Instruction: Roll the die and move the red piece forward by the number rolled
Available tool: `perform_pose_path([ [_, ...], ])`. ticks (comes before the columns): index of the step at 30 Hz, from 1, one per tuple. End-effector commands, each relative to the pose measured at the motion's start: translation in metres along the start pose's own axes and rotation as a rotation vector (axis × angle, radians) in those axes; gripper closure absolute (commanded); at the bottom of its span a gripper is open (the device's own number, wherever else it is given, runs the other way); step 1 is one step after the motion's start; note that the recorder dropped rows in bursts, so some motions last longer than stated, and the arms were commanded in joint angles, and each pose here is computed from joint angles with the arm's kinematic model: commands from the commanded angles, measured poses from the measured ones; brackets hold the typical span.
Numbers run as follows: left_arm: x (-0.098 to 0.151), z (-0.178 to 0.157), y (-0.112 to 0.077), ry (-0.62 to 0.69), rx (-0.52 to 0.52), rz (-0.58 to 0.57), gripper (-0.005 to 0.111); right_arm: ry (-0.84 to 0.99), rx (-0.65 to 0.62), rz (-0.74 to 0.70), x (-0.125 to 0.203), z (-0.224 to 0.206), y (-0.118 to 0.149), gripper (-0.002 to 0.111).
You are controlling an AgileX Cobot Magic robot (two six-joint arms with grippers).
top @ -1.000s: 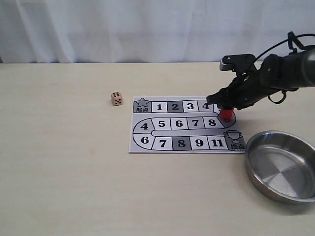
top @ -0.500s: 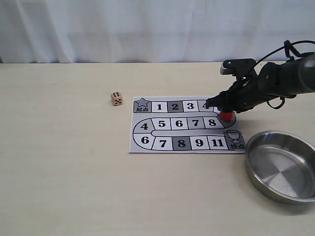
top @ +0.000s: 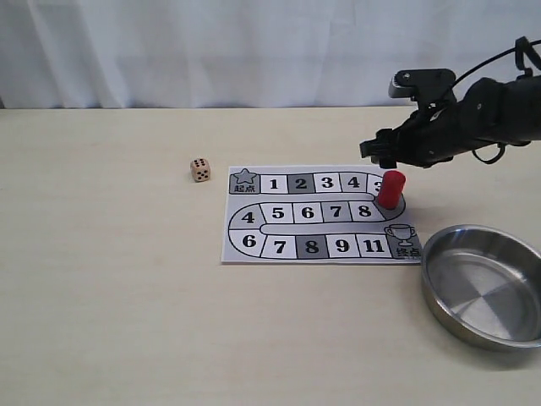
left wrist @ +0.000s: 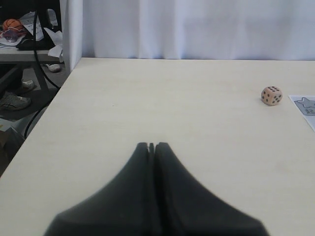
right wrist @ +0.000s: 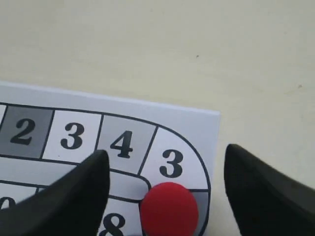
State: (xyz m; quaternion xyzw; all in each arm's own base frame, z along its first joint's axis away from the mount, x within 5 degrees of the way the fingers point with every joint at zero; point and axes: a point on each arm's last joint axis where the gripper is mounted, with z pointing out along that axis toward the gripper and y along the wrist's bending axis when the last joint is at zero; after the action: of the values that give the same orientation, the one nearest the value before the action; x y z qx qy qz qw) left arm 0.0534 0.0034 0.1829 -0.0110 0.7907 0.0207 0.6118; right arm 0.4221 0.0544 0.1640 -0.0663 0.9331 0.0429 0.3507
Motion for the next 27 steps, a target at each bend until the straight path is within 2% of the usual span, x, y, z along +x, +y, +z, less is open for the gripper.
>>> perform_pose_path([
  [1, -0.001, 0.000, 0.000, -0.011, 0.002, -0.008, 0.107, -0.050, 0.000, 0.006, -0.013, -0.020, 0.000, 0.045],
  [4, -0.001, 0.000, 0.000, -0.011, 0.002, -0.008, 0.107, -0.047, -0.010, -0.006, -0.019, -0.039, 0.002, 0.054],
  [8, -0.001, 0.000, 0.000, -0.011, 0.002, -0.008, 0.107, -0.051, -0.029, -0.017, -0.030, -0.078, 0.006, 0.083],
  [13, -0.001, 0.000, 0.000, -0.011, 0.002, -0.008, 0.107, -0.048, -0.019, -0.048, -0.035, -0.107, 0.006, 0.103],
  [15, -0.001, 0.000, 0.000, -0.011, 0.002, -0.008, 0.107, -0.035, -0.021, -0.016, -0.035, -0.117, 0.006, 0.104],
  [20, -0.001, 0.000, 0.000, -0.011, 0.002, -0.008, 0.107, 0.045, 0.021, -0.047, -0.030, -0.131, 0.003, 0.104],
  [23, -0.001, 0.000, 0.000, -0.011, 0.001, -0.006, 0.107, 0.102, 0.073, 0.057, -0.024, -0.135, -0.011, 0.104],
  [27, -0.001, 0.000, 0.000, -0.011, 0.001, -0.006, 0.107, 0.184, 0.110, 0.113, -0.015, -0.138, -0.035, 0.104],
])
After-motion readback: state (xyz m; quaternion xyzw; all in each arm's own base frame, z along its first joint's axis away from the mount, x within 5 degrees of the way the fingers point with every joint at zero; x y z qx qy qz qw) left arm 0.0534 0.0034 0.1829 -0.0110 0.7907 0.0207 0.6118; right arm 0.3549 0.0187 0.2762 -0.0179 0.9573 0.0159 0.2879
